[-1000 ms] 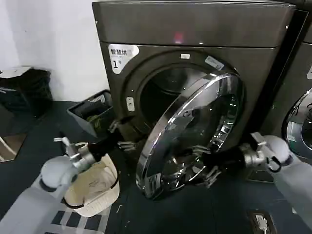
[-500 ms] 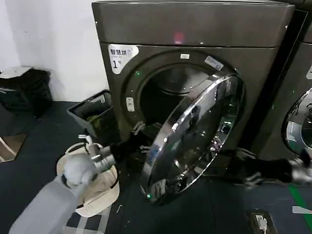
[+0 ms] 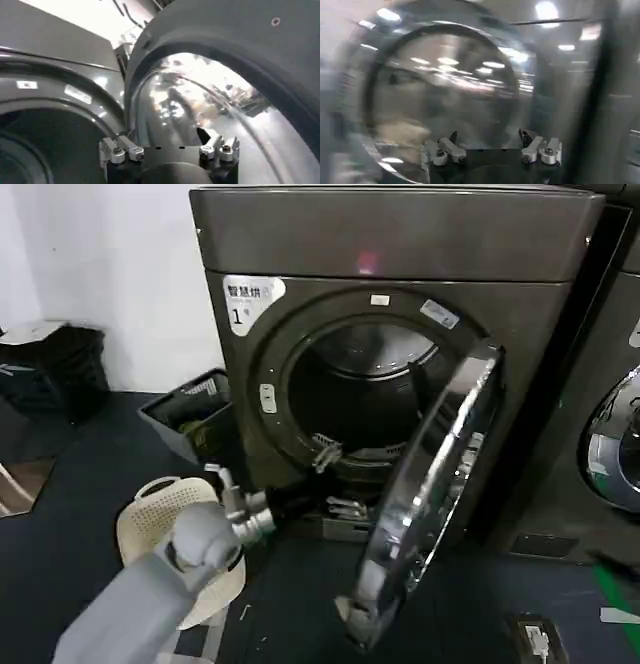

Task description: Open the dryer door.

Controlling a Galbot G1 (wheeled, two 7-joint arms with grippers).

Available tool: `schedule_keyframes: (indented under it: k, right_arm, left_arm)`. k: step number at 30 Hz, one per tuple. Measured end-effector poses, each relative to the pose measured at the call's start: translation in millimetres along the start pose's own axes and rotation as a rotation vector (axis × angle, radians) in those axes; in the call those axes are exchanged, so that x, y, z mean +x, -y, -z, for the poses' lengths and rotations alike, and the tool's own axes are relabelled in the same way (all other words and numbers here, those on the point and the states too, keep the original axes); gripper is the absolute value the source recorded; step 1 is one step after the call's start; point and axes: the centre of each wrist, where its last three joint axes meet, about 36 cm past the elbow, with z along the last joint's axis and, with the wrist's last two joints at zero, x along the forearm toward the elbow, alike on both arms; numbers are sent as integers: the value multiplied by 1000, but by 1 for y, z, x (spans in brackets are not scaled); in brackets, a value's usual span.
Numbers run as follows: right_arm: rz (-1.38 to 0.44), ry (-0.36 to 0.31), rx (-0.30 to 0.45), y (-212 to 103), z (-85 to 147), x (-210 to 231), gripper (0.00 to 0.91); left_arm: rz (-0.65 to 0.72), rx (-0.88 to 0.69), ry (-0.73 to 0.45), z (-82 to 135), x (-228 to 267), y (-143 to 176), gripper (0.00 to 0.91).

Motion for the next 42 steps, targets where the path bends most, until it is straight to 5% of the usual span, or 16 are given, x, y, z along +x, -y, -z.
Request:
schedule_keyframes:
  k: [8, 19, 27, 34, 42]
  right_arm:
    - [-508, -148, 166, -17, 23, 76, 907]
    - [-1188, -375, 234, -73, 52, 141, 907]
    - [-1617, -548, 359, -113, 64, 166, 907]
    - [-1875, -662, 445, -138, 66, 195, 907]
    - [-2004, -707, 511, -147, 76, 220, 907]
  left_arm:
    - [-11, -2, 28, -9, -30, 11, 907]
    - [-45, -3, 48, -24, -80, 31, 907]
    - [-36, -4, 49, -34, -116, 46, 907]
    - [25, -30, 43, -45, -144, 60, 907]
    - [90, -18, 5, -55, -177, 80, 907]
